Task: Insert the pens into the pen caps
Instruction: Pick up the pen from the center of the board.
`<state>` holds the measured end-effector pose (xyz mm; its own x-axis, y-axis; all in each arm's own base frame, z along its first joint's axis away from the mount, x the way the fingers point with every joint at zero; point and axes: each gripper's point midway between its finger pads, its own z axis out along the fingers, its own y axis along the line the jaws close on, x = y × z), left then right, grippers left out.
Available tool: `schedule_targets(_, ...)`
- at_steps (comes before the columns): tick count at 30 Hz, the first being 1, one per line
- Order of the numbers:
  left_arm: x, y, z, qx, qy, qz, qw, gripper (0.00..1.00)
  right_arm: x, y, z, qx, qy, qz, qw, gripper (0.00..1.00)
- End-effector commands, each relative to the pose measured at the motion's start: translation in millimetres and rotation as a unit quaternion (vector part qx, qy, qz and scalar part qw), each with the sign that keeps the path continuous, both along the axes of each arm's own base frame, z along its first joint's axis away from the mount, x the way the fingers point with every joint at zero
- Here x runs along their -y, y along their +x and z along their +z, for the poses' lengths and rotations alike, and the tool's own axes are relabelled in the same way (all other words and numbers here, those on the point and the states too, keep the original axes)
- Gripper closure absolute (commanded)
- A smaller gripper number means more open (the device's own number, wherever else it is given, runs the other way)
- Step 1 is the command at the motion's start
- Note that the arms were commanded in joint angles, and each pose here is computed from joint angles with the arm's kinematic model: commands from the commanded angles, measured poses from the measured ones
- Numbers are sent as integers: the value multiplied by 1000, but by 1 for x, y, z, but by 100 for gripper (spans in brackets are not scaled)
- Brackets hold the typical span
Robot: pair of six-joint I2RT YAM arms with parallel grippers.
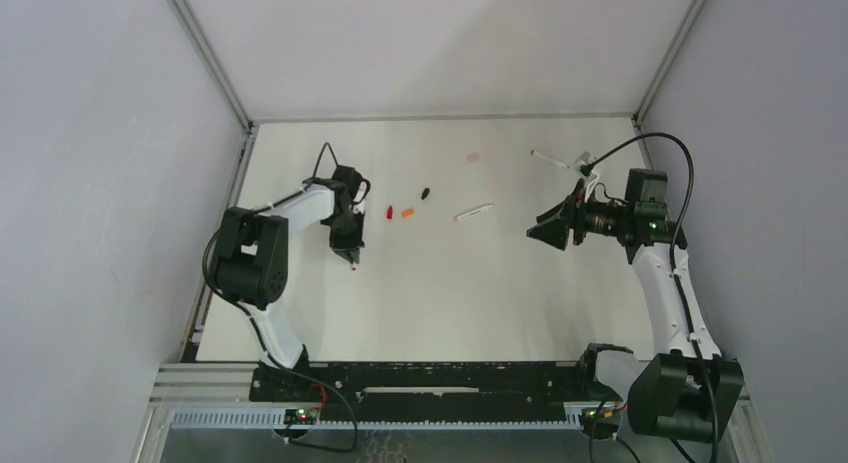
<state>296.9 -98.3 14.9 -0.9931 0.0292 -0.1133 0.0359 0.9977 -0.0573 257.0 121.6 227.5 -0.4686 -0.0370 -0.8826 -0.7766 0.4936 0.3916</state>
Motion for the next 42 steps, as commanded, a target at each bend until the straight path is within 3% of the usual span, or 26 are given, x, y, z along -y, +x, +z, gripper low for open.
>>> schedule_targets(1,10,2,12,30,-28,22,999,78,-8,1,3,11,1,22,1000,35)
schedule_targets(5,12,18,11,40,-25,28,999,71,-17,0,1,11,1,40,999,35)
schedule_targets(13,9,30,2,20,1,38,999,72,-21,-3,2,12,3,48,999,35)
schedule_targets(21,3,13,-4,7,24,47,999,84,-22,-3,2,11,4,51,999,35)
schedule_targets(24,8,9,-5,7,14,45,999,99,-24,-4,1,8,6,57,998,35)
schedule_targets(25,10,8,-4,9,10,46,999,100,-26,-4,1,6,7,60,998,35)
schedule_targets(31,43,24,45,103,-74,32,991,100,-49,-17,-7,-5,-11,104,994,37)
schedule_targets(34,76,31,90,175,-161,-2,971,100,-57,-17,-6,13,-37,119,992,40)
schedule_targets(37,107,33,136,240,-248,-33,938,100,-65,-7,8,51,-47,117,991,41)
schedule_targets(42,158,28,235,367,-406,-85,833,100,-88,3,40,78,-19,124,989,40)
